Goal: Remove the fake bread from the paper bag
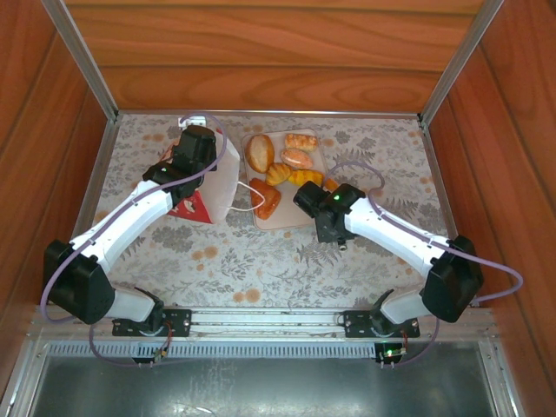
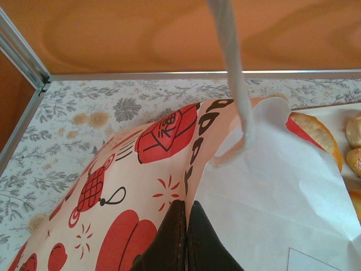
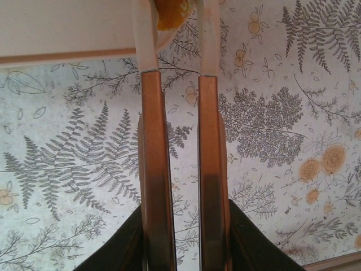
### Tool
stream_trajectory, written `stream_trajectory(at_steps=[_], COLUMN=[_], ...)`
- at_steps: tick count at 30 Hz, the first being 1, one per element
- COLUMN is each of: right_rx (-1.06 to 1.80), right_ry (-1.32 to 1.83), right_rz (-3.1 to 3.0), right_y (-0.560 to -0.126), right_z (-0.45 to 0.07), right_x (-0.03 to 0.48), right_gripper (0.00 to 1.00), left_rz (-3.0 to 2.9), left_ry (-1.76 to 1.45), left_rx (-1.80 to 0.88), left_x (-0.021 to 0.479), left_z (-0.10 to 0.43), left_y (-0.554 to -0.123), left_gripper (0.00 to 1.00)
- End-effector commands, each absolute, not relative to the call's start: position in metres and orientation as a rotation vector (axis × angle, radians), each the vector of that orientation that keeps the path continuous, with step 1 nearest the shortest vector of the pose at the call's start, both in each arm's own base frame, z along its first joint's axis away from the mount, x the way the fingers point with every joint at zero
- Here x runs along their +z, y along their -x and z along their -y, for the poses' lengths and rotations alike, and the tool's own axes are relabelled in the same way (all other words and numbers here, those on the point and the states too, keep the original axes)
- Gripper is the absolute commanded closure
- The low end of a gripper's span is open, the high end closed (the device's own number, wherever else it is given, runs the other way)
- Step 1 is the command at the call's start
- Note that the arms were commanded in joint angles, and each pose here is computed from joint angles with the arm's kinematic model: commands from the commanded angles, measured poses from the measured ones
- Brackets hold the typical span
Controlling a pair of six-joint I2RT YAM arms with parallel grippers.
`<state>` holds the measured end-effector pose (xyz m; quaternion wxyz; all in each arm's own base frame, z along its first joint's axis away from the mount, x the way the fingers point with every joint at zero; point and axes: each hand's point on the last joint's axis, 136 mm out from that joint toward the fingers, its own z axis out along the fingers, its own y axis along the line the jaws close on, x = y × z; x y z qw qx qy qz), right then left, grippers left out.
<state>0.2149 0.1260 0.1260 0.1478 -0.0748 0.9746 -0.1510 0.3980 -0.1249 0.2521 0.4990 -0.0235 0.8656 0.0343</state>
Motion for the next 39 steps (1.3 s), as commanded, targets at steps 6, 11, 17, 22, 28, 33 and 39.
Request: stream_trajectory(at_steps=[6, 11, 17, 22, 28, 33, 39], right_rx=[-0.543, -0.581, -0.624, -0.622, -0.612, -0.573, -0.547], right_ry=[0.221, 0.240, 0.256, 0.276, 0.305, 0.330, 0.377], right_rz=[-2.776, -2.796, -2.813, -2.861, -2.878, -2.886, -2.899], right_y=[-0.225, -0.225, -0.226, -0.223, -0.222, -0.220, -0.213], right_z=[-0.118, -0.119, -0.119, -0.126, -0.135, -0.142, -0.148], right_x=[0.121, 0.114, 0.113, 0.110, 0.113, 0.116, 0.121], right_gripper=[0.88, 0.88, 0.84, 0.75, 0.68, 0.65, 0.62], left_rz=[-2.083, -2.082, -2.085, -2.085, -2.085, -2.087, -2.087], left_ry=[0.083, 0.084, 0.082, 0.080, 0.080, 0.078, 0.077], left_rx=[0.061, 0.063, 0.060, 0.062, 0.060, 0.059, 0.053], left_x=[0.256, 0.257, 0.256, 0.255, 0.256, 0.255, 0.256], left_z=[0.121, 0.121, 0.122, 0.122, 0.123, 0.124, 0.125], left_y=[-0.396, -0.396, -0.397, -0.397, -0.398, -0.399, -0.400], left_gripper=[1.00, 1.00, 1.00, 1.00, 1.00, 1.00, 1.00])
